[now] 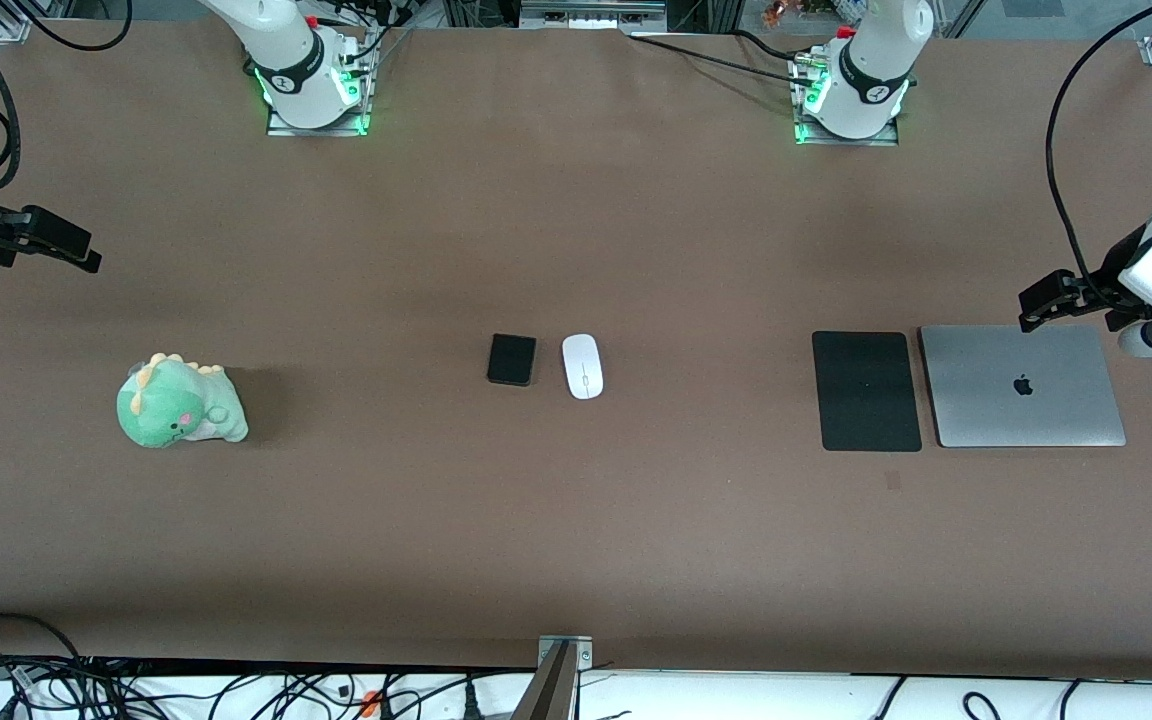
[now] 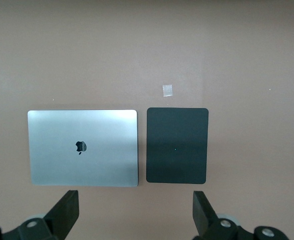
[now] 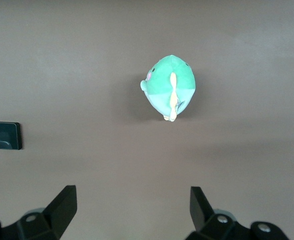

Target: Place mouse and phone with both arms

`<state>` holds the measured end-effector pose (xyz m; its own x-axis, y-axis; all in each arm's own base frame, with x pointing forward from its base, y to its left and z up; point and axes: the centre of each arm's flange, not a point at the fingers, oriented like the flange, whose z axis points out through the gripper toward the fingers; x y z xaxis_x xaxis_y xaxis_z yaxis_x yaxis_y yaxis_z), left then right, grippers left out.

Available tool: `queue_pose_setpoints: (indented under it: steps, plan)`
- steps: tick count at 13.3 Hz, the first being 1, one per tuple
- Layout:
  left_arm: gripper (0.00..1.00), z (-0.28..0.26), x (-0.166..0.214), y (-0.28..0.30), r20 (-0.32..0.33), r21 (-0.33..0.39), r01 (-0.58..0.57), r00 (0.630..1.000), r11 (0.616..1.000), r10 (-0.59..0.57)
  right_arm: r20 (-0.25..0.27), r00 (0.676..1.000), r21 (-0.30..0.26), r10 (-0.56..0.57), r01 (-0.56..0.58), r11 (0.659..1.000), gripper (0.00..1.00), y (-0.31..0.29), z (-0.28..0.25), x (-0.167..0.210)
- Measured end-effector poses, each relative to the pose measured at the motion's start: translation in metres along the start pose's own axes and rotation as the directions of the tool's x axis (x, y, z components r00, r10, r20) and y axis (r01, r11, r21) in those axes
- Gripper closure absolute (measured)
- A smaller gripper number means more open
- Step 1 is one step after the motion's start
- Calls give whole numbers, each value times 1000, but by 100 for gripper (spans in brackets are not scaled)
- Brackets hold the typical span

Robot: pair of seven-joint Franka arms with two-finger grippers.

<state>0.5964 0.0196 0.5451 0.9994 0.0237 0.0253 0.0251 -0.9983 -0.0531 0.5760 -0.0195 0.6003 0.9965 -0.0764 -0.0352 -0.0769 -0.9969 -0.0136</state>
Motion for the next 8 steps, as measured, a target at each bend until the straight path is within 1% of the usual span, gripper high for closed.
queue_pose_setpoints:
  steps: [8]
  plan:
    - [0,-1,0,4,-1,-1,30,1000,1000,-30,3,1000,0,0,0,1000,0,0,1,0]
